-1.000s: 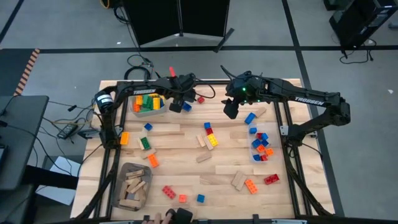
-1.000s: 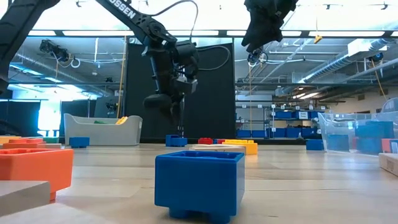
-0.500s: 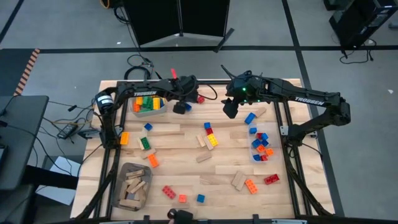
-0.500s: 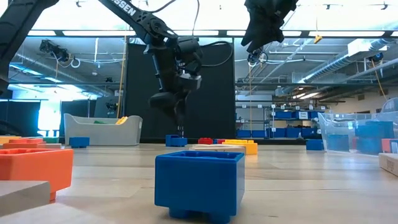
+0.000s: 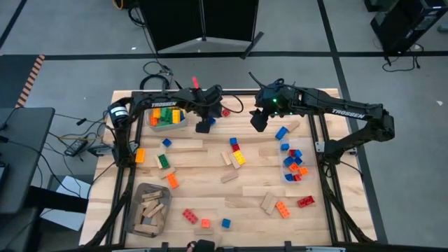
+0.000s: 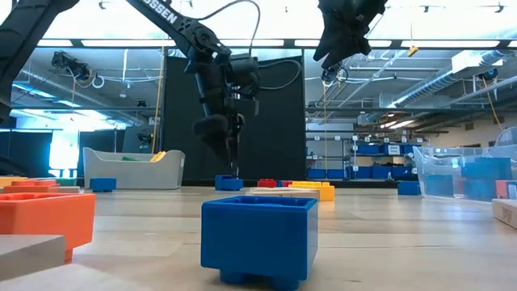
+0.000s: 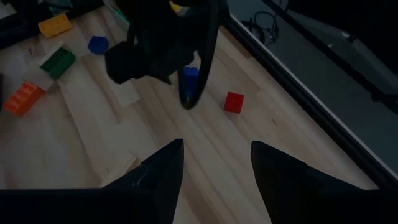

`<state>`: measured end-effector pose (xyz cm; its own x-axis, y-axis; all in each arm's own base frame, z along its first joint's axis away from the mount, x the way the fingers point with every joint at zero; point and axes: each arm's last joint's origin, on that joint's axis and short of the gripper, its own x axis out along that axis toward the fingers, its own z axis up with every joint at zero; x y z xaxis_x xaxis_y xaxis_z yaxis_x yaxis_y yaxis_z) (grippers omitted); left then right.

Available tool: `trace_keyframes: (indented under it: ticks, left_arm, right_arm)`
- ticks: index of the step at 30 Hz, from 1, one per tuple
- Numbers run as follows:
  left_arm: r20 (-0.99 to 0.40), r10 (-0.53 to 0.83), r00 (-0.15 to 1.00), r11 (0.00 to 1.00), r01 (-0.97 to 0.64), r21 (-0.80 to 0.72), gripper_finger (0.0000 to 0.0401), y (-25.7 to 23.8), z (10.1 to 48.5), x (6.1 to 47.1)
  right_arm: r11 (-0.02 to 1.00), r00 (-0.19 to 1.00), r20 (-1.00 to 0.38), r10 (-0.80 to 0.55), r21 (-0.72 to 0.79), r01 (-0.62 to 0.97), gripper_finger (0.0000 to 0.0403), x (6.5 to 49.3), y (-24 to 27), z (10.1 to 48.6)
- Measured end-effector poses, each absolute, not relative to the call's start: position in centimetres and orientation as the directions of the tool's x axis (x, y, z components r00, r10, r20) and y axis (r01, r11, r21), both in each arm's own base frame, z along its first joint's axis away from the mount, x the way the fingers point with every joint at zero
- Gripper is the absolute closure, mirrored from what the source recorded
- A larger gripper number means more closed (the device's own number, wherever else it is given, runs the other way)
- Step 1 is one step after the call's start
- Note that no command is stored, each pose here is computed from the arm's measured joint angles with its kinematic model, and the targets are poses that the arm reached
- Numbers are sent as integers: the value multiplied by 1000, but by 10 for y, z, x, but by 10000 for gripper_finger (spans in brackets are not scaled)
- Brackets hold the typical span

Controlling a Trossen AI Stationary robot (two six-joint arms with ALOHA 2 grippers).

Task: Sort blocks by size
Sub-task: Put the small blue game piece into the transparent bin

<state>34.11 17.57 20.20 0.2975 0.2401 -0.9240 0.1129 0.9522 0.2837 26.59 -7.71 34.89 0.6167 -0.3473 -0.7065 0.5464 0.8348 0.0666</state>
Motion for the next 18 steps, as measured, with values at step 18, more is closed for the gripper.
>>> trace_keyframes:
  ticks: [18]
  left_arm:
    - [-971, 149, 187, 965, 187, 184, 66, 200, 156, 335]
  right_arm:
    - [809, 619, -691, -374, 83, 582, 201, 267, -78, 350]
